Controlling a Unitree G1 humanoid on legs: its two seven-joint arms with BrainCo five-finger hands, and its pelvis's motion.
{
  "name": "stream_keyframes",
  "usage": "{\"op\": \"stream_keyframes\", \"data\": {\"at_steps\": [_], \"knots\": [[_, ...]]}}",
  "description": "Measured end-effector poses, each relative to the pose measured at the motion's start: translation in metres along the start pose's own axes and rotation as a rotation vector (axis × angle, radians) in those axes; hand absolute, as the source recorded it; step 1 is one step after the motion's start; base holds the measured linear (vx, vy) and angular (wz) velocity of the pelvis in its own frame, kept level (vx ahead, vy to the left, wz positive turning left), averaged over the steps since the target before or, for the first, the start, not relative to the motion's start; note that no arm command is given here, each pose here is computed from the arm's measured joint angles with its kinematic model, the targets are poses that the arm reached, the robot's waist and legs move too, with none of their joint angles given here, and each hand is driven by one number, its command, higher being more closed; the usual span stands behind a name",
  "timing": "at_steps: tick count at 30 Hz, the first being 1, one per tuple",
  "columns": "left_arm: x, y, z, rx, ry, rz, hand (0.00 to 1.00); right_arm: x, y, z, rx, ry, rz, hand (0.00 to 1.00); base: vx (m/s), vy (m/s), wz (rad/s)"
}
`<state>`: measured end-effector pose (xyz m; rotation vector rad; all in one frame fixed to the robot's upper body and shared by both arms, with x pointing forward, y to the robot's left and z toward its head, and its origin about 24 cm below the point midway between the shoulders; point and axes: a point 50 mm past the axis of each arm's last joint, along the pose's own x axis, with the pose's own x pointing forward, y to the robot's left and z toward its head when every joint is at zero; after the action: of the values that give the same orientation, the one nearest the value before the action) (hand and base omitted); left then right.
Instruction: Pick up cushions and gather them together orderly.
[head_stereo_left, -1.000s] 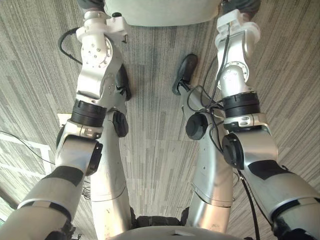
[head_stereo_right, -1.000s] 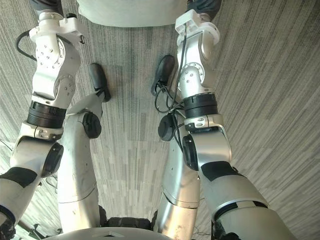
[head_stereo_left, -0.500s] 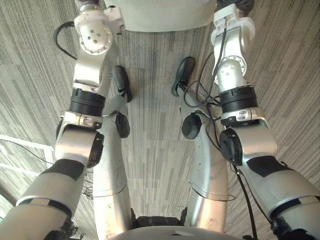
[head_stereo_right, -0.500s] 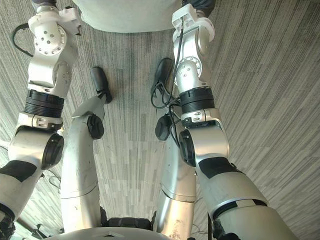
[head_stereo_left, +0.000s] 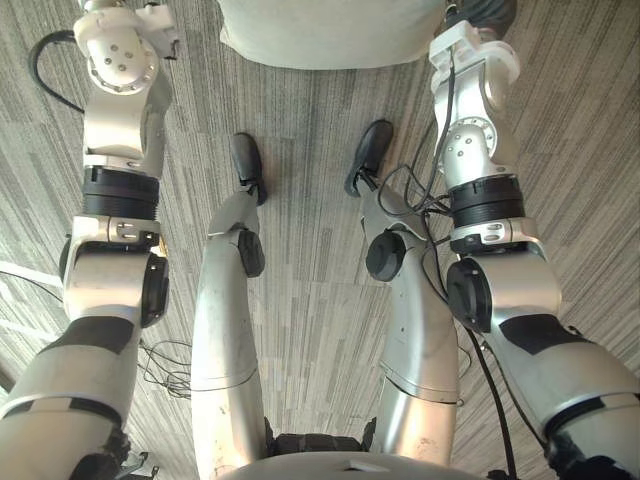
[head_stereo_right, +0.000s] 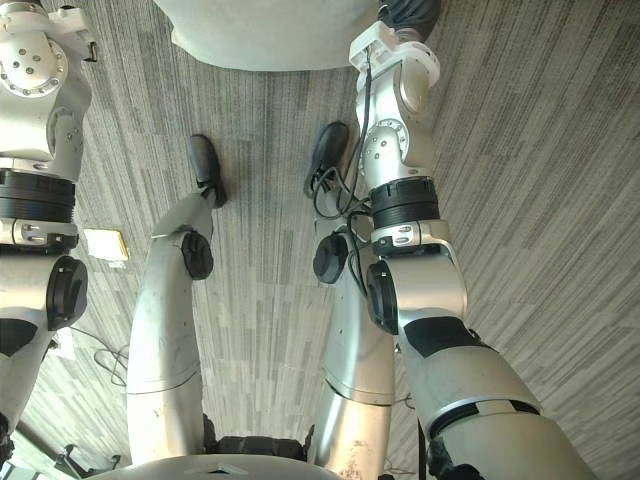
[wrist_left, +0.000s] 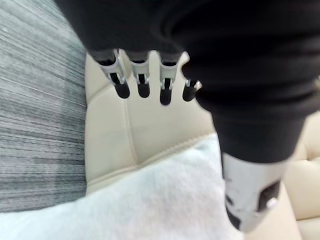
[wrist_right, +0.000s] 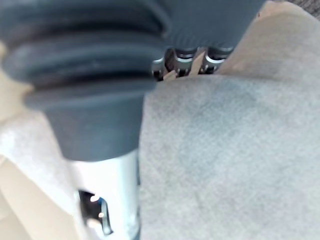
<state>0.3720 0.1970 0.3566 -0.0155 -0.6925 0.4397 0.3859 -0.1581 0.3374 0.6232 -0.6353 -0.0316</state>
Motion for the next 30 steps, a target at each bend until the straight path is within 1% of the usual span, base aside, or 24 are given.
{"op": "stream_keyframes", "data": {"at_steps": [2,7,13,19,26,28,30], "knots": [[0.002,0.000,0.002,0.001,-0.004,0.001,0.00,0.001,-0.003,-0.002,-0.007,0.010,-0.014,0.00,-0.01,-0.073,0.02],[0.007,-0.003,0.009,0.007,-0.019,-0.008,0.00,0.004,0.001,-0.004,-0.023,0.020,-0.008,0.00,-0.02,-0.069,-0.02],[0.005,-0.005,-0.001,0.051,0.010,-0.034,0.00,0.005,0.002,-0.005,-0.043,0.017,-0.004,0.00,-0.02,-0.068,0.01],[0.005,-0.008,0.002,0.047,-0.007,-0.043,0.00,0.006,0.001,-0.002,-0.046,-0.001,-0.004,0.00,-0.02,-0.069,0.03],[-0.001,-0.025,0.010,0.077,-0.058,-0.115,0.00,0.006,0.000,-0.001,-0.042,-0.012,-0.009,0.00,-0.02,-0.067,0.00],[-0.007,-0.038,0.018,0.094,-0.108,-0.161,0.00,0.005,0.000,-0.002,-0.039,-0.012,-0.010,0.00,-0.02,-0.073,-0.05],[-0.010,-0.044,0.020,0.111,-0.126,-0.181,0.00,0.005,0.000,-0.003,-0.035,-0.013,-0.009,0.00,-0.02,-0.055,-0.04]]}}
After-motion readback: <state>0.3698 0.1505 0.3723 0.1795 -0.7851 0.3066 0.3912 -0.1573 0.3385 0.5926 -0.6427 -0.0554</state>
